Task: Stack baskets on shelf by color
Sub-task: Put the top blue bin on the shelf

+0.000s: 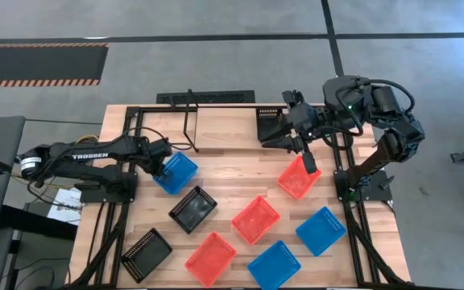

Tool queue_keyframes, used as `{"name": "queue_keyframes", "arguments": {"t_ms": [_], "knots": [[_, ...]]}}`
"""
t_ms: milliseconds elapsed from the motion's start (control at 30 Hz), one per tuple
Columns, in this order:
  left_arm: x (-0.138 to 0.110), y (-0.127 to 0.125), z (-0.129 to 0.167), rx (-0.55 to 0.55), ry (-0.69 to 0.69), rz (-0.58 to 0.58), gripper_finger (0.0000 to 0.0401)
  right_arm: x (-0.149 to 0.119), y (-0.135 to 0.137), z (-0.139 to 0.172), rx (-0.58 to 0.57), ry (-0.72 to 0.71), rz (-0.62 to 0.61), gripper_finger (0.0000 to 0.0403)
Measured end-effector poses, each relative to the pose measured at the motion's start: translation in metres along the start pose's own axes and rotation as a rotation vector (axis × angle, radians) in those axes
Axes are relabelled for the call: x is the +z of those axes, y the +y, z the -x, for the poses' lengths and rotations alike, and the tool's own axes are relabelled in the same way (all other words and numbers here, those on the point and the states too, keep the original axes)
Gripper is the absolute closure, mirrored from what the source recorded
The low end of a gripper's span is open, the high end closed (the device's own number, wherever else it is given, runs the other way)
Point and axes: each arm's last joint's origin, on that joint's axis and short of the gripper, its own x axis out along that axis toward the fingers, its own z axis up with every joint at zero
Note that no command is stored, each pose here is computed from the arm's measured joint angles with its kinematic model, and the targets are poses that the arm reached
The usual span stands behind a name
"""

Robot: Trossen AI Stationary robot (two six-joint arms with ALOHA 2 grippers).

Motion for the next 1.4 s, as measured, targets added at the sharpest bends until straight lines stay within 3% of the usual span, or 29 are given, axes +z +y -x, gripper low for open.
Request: {"name": "queue_keyframes", "arguments": {"t_ms": [167,333,467,600,733,867,1000,1200,1400], "knots": [[0.008,-0.018,0.013,-0.107,-0.08,-0.047,0.0399,0.0,0.0,0.0,0.0,0.0,-0.026,0.0325],[0.024,-0.046,0.058,-0.24,-0.281,-0.112,0.04,0.001,-0.001,0.004,-0.033,-0.014,0.013,0.0346],[0.034,-0.063,0.105,-0.285,-0.461,-0.136,0.0401,0.001,-0.002,0.012,-0.114,-0.002,0.051,0.0391],[0.041,-0.07,0.144,-0.294,-0.619,-0.1,0.0401,0.0,-0.005,0.018,-0.212,0.008,0.042,0.0391],[0.05,-0.077,0.166,-0.359,-0.753,-0.082,0.0401,-0.005,-0.01,0.021,-0.428,0.085,0.055,0.0398],[0.063,-0.085,0.167,-0.394,-0.825,-0.081,0.0401,-0.015,-0.017,0.026,-0.724,0.205,0.068,0.04],[0.08,-0.093,0.149,-0.351,-0.794,-0.058,0.0401,-0.025,-0.023,0.034,-0.971,0.324,0.085,0.04],[0.112,-0.096,0.107,-0.245,-0.691,0.072,0.0401,-0.038,-0.031,0.067,-1.051,0.395,0.005,0.0401],[0.152,-0.086,0.083,-0.275,-0.733,0.256,0.0401,-0.041,-0.031,0.105,-1.088,0.371,-0.017,0.0402]]}}
